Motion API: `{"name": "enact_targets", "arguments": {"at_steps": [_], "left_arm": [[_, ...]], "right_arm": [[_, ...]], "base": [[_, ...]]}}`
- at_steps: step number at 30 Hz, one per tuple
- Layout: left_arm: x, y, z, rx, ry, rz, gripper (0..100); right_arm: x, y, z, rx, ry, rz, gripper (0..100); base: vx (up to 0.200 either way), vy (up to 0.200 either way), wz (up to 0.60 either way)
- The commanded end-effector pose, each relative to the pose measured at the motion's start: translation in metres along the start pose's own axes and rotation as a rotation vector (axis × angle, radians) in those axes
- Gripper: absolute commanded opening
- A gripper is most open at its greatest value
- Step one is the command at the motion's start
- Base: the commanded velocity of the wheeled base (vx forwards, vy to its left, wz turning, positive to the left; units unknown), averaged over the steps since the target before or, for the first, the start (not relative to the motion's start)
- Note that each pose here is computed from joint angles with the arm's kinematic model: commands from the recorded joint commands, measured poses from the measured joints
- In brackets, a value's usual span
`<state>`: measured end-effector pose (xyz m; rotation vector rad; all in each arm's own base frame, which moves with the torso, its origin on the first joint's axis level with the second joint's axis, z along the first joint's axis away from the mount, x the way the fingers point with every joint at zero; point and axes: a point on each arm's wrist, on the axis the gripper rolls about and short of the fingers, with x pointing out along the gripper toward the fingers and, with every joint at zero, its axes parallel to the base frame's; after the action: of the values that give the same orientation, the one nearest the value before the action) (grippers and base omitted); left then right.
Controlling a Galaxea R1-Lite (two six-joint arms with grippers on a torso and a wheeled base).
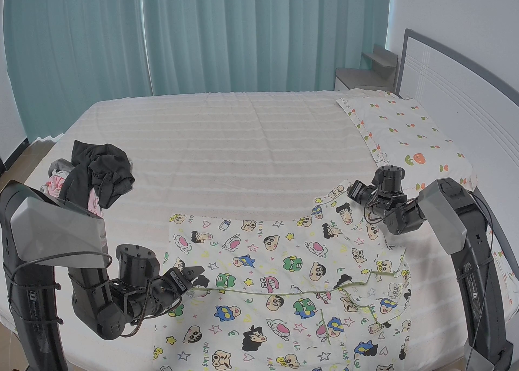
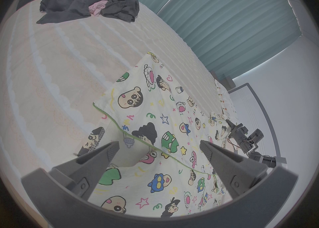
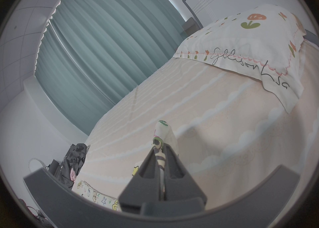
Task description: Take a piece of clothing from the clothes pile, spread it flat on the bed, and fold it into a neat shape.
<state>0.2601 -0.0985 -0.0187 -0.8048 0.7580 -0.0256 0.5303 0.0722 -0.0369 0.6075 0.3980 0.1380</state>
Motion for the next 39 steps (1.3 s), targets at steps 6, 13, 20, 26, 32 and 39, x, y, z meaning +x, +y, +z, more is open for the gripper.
{"name": "enact_targets", "arguments": {"at_steps": [6,13,20,26,32,39], "left_arm": [[0.000,0.000,0.001,-0.003,-0.001,-0.002,100],[-0.001,-0.001,0.000,-0.001,0.000,-0.006,100],[-0.007,-0.003,0.000,-0.003,-0.008,-0.029,100],[-0.015,-0.002,-0.007,0.015,-0.004,-0.061,100],[-0.023,0.000,-0.010,0.050,-0.016,-0.081,100],[-0.034,0.008,-0.016,0.143,0.008,-0.046,100]], "right_arm": [[0.001,-0.007,0.008,0.005,-0.023,-0.019,100],[-0.033,-0.005,0.038,0.026,-0.003,-0.115,100],[-0.124,0.009,0.057,0.054,0.062,-0.186,100],[-0.210,0.014,0.046,0.079,0.128,-0.178,100],[-0.280,0.006,0.014,0.104,0.181,-0.156,100],[-0.311,-0.008,-0.028,0.086,0.312,-0.142,100]], "base": [[0.000,0.000,0.00],[0.000,0.000,0.00],[-0.114,0.000,0.00],[-0.200,0.000,0.00],[-0.200,0.000,0.00],[-0.200,0.000,0.00]]}}
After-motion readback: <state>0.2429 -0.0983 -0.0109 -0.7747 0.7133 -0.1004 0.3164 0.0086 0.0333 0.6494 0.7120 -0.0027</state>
